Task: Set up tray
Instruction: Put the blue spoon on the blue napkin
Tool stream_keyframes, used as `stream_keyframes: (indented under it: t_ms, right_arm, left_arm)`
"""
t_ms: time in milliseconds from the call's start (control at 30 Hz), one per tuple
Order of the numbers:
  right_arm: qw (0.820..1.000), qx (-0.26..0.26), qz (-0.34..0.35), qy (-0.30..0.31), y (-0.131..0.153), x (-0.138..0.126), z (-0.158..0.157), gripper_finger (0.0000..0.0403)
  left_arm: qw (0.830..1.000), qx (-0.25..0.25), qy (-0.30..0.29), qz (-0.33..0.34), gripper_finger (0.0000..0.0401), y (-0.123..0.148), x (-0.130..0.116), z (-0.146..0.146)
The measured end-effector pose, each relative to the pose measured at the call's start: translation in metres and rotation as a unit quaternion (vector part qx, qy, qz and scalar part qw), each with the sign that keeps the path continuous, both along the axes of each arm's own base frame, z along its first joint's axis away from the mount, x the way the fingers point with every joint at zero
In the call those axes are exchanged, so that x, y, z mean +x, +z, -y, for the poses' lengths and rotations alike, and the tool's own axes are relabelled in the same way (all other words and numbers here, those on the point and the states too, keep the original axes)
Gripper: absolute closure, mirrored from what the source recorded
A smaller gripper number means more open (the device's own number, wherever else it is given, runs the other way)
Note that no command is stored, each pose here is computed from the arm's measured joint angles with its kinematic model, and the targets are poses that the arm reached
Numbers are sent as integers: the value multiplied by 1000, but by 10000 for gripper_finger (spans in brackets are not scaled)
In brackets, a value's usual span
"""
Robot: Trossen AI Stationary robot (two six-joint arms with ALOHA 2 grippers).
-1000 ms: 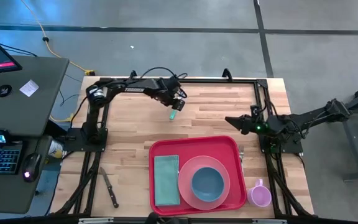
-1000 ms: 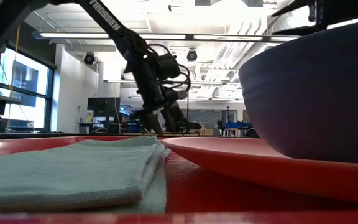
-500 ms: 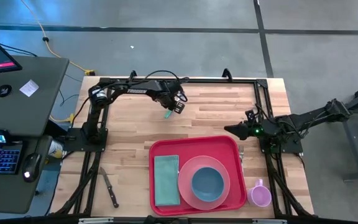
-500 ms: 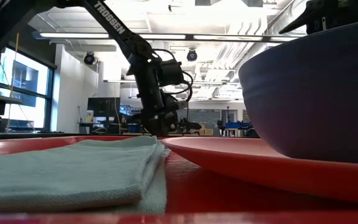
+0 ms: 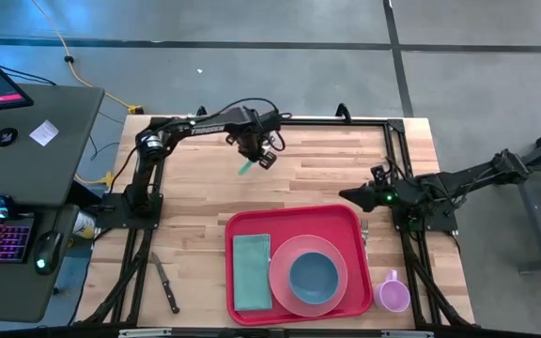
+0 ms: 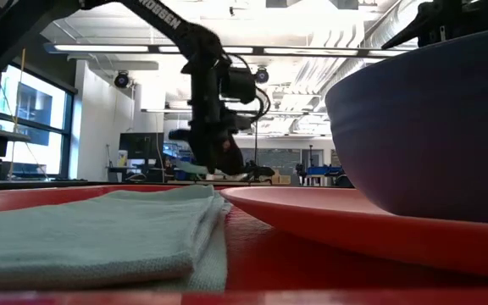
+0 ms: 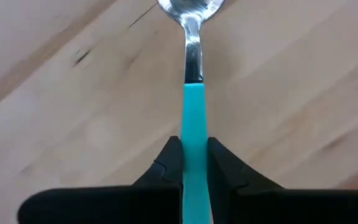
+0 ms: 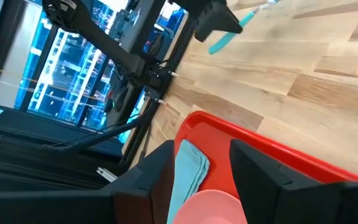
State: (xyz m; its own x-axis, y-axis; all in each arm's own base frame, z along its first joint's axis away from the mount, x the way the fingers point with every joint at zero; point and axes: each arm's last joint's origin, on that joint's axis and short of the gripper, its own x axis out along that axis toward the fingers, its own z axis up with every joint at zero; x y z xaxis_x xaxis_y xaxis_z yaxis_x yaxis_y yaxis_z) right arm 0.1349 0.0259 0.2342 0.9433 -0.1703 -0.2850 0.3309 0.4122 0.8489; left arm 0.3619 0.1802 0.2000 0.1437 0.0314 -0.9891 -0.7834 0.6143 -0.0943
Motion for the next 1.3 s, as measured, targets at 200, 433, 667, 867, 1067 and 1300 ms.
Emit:
stream_keyframes:
  t_ms: [200,433,667,867,1067,1300]
  right_arm:
    - [998,-45,7,47,4,-3,-1,265]
    - [982,-142,31,119,33,-6,0,265]
    - [945,-296,10,139,84,-17,7,265]
    - [911,-379,-32,161,107,-32,11,265]
    - [903,-393,-74,157,107,-40,14,265]
    - [903,-390,-81,161,104,-38,14,265]
  left_arm:
    - [1000,16,3,11,342,52,-2,29]
    - [994,45,77,58,342,99,-6,104]
    - [982,19,169,82,342,106,-5,202]
    - [957,7,281,73,342,93,-17,281]
    - [935,6,352,44,342,67,-26,335]
    - [928,-25,370,37,342,26,-12,373]
